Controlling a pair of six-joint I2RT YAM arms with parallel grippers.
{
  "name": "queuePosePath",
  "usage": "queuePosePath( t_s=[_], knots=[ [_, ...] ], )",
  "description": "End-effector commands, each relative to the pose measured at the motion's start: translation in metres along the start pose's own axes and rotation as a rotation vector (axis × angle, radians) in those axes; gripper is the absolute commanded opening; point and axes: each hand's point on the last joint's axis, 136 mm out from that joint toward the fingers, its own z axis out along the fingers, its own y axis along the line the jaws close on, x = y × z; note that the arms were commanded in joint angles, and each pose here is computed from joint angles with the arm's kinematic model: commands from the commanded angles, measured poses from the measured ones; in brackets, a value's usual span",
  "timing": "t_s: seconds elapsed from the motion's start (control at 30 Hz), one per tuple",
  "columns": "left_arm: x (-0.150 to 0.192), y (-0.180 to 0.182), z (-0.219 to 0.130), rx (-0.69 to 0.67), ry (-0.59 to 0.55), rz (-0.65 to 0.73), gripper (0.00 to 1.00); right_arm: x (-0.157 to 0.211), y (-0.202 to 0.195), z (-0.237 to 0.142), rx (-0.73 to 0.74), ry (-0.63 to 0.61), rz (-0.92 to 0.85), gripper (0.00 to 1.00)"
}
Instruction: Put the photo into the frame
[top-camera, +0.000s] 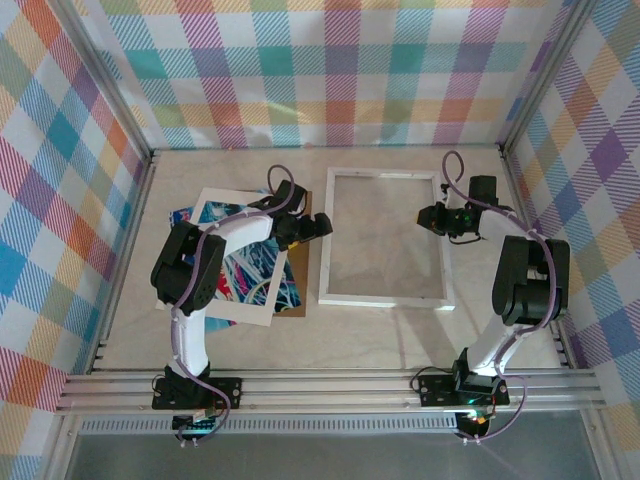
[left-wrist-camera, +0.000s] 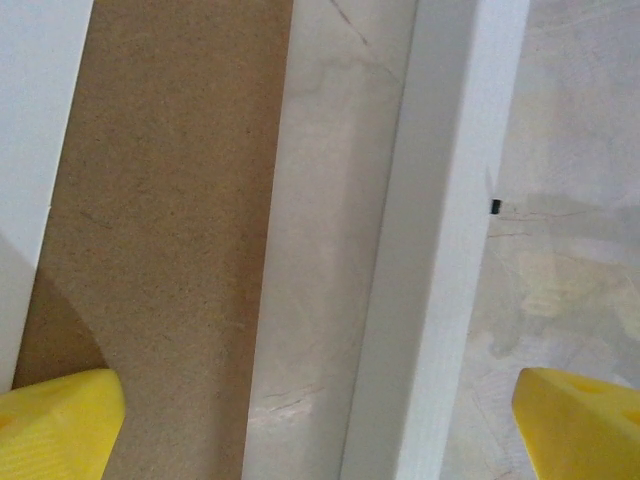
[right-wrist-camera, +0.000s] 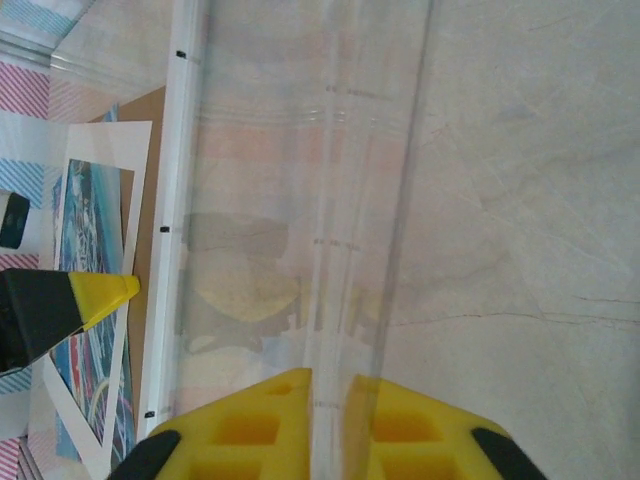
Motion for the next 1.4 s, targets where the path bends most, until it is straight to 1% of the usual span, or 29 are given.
queuePosePath(
  t_s=[0.0,0.23,0.43,0.5,0.63,0.93,1.1,1.2,1.3,1.37],
  knots=[
    [0.013,-0.017,0.011,0.039,0.047,0.003,1.00,0.003,-0.005,0.007,0.011,0.018,0.010,0.19],
    [0.014,-0.018,0.013,0.038,0.050,0.003,1.00,0.003,-0.018,0.005,0.091,0.028,0.065,0.30],
    [0.011,-0.019,0.011,0.033,0.035,0.014,1.00,0.004,-0.026,0.003,0.151,0.028,0.112,0.48],
    [0.010,-0.017,0.011,0.025,0.031,0.017,1.00,0.006,-0.030,0.003,0.175,0.032,0.128,0.52],
    [0.008,-0.016,0.007,0.014,0.015,0.026,1.00,0.010,-0.036,0.003,0.226,0.041,0.139,0.57],
    [-0.005,-0.022,-0.011,0.001,-0.030,0.067,1.00,0.011,-0.041,0.000,0.333,0.064,0.137,0.62],
    [-0.008,-0.027,-0.020,0.013,-0.046,0.074,1.00,0.009,-0.045,-0.007,0.415,0.071,0.132,0.67],
    [-0.009,-0.029,-0.023,0.016,-0.054,0.076,1.00,0.009,-0.046,-0.012,0.456,0.073,0.127,0.72],
    [-0.010,-0.030,-0.025,0.017,-0.058,0.077,1.00,0.008,-0.048,-0.017,0.486,0.071,0.118,0.83],
    [-0.011,-0.030,-0.026,0.018,-0.060,0.077,1.00,0.007,-0.050,-0.020,0.510,0.066,0.113,0.85]
  ],
)
